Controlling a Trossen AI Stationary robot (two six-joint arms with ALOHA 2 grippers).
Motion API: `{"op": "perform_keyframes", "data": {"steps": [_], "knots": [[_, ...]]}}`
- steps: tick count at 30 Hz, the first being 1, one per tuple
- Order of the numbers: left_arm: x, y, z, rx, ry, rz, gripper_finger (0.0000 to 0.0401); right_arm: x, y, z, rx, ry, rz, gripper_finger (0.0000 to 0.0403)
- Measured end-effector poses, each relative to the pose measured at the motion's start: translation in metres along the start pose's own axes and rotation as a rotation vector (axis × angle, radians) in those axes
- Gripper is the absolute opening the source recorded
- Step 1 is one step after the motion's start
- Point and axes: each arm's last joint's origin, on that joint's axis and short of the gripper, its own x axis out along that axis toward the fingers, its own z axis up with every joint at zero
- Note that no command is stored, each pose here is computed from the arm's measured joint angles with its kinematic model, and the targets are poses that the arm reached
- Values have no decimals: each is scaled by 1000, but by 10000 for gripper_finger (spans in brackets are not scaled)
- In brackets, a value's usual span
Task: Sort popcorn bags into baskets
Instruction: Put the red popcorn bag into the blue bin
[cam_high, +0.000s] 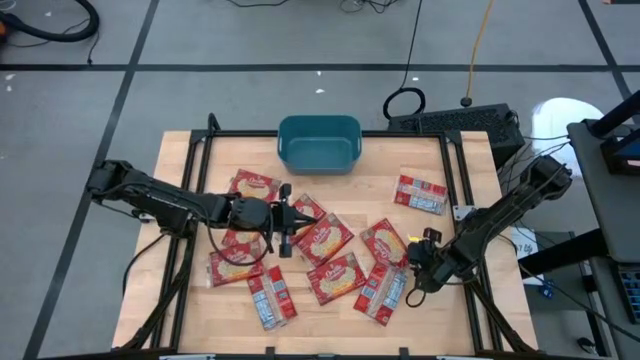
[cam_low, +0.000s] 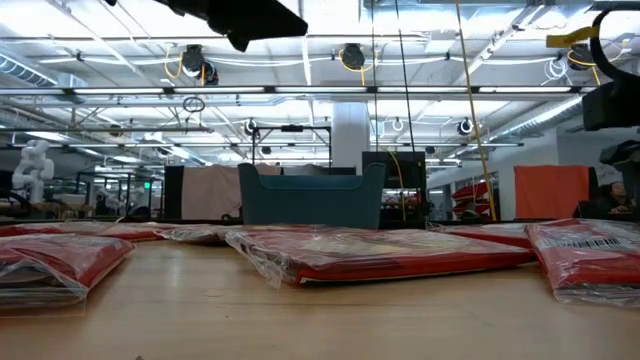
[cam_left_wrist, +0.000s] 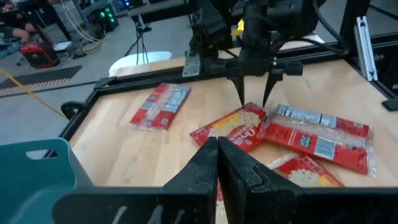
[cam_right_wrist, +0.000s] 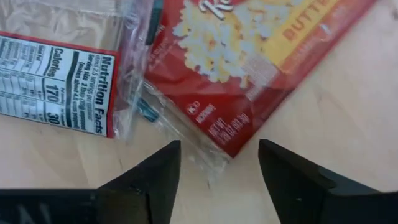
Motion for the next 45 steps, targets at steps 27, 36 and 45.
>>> {"op": "perform_keyframes", "data": {"steps": [27,36,45], "knots": [[3,0,2,-63,-37,8,10,11,-11,7,100,-436,-82,1],[28,3,-9,-69,-66,62,13,8,-12,23,21,-610,-183,0],[46,10,-21,-130,-68,95,102,-3,-17,44,-124,-707,-260,0]]}}
